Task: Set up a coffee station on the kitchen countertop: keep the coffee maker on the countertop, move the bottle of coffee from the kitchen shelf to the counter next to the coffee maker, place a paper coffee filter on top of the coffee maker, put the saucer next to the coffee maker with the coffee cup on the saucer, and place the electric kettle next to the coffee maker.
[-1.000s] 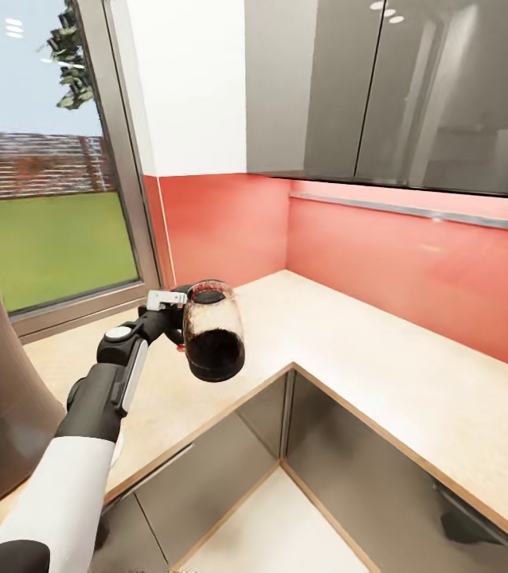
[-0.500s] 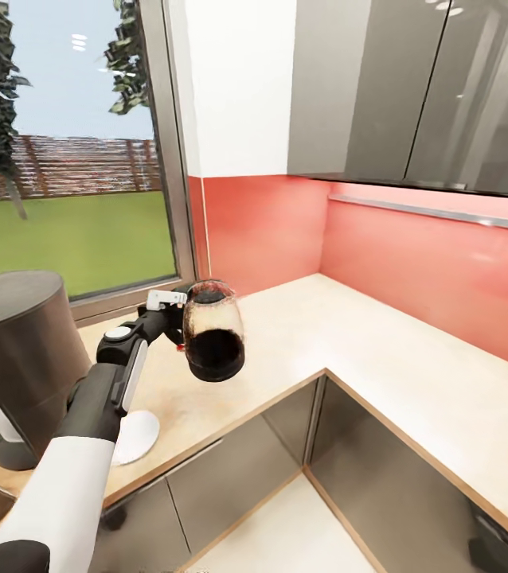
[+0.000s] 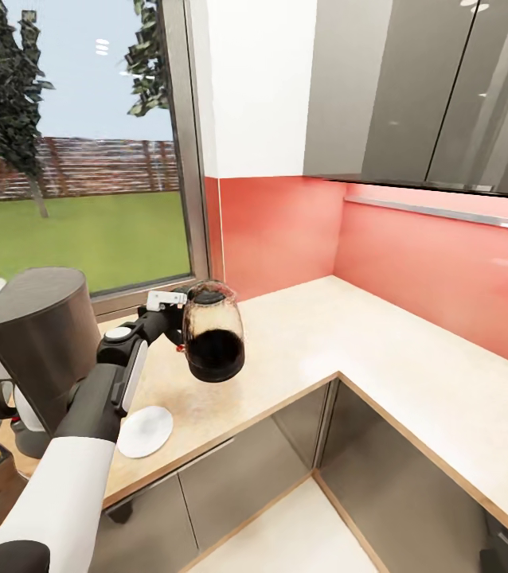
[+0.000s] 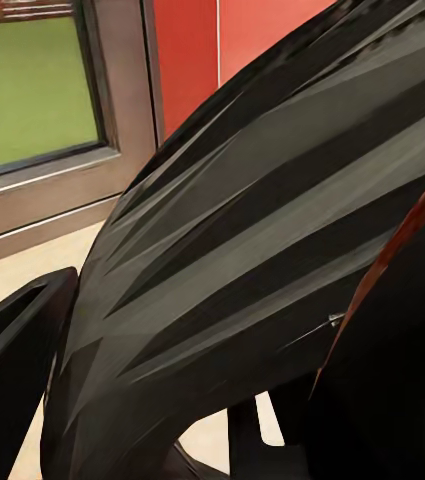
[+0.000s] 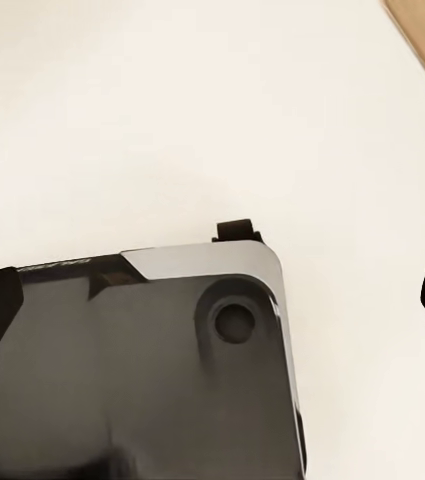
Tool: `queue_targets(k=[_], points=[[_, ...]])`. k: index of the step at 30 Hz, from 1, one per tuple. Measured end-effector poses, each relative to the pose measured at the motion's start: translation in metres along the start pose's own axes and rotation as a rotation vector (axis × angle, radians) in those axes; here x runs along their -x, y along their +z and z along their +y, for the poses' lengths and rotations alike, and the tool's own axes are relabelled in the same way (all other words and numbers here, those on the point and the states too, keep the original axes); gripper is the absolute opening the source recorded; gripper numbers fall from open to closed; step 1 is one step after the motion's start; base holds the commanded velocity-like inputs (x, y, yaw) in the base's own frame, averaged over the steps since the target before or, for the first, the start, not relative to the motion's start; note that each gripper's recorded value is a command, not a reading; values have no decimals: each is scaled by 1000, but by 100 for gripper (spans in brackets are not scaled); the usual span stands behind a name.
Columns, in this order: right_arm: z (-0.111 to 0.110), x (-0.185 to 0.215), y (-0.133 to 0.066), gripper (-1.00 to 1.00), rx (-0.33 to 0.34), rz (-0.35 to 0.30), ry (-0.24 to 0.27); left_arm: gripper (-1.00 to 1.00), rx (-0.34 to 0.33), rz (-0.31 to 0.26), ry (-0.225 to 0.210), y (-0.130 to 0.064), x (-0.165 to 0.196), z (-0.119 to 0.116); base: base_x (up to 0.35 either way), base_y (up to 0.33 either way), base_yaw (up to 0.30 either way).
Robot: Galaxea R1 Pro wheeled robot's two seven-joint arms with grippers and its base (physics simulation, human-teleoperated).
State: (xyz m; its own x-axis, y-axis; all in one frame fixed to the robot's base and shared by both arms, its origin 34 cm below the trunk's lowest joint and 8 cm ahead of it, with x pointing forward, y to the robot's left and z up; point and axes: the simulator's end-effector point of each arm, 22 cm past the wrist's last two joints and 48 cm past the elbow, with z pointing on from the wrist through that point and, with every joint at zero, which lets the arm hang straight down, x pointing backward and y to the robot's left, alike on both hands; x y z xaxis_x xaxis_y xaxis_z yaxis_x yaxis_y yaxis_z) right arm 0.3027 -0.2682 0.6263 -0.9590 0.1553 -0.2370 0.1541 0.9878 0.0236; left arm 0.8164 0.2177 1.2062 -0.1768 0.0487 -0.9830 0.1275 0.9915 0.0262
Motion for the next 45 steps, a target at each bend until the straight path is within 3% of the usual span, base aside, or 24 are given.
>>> queue_targets(k=[5, 9, 20, 27, 32, 35, 38, 45], points=[[-1, 0, 0, 100, -2, 0, 4, -100, 4, -1, -1, 0, 0, 1, 0, 0, 0], [0, 0, 0, 100, 0, 1, 8, -100, 59, -1, -2, 0, 0, 12, 0, 0, 0], [-1, 0, 0, 100, -2, 1, 7, -100, 108, -4, -39, 2, 0, 0, 0, 0, 0], [-1, 0, 0, 100, -3, 2, 5, -100, 217, 18, -51, -3, -16, 16, 0, 0, 60], [-1, 0, 0, 100, -3, 1, 5, -100, 305, -52, -65, -10, -20, 28, 0, 0, 241], [-1, 0, 0, 100, -3, 1, 5, -100, 342, -49, -72, -11, -36, 32, 0, 0, 266], [-1, 0, 0, 100, -3, 1, 4, -100, 354, -37, -72, -10, -49, 32, 0, 0, 269], [-1, 0, 0, 100, -3, 1, 4, -100, 356, -82, -76, -11, -59, 30, 21, -38, 70]])
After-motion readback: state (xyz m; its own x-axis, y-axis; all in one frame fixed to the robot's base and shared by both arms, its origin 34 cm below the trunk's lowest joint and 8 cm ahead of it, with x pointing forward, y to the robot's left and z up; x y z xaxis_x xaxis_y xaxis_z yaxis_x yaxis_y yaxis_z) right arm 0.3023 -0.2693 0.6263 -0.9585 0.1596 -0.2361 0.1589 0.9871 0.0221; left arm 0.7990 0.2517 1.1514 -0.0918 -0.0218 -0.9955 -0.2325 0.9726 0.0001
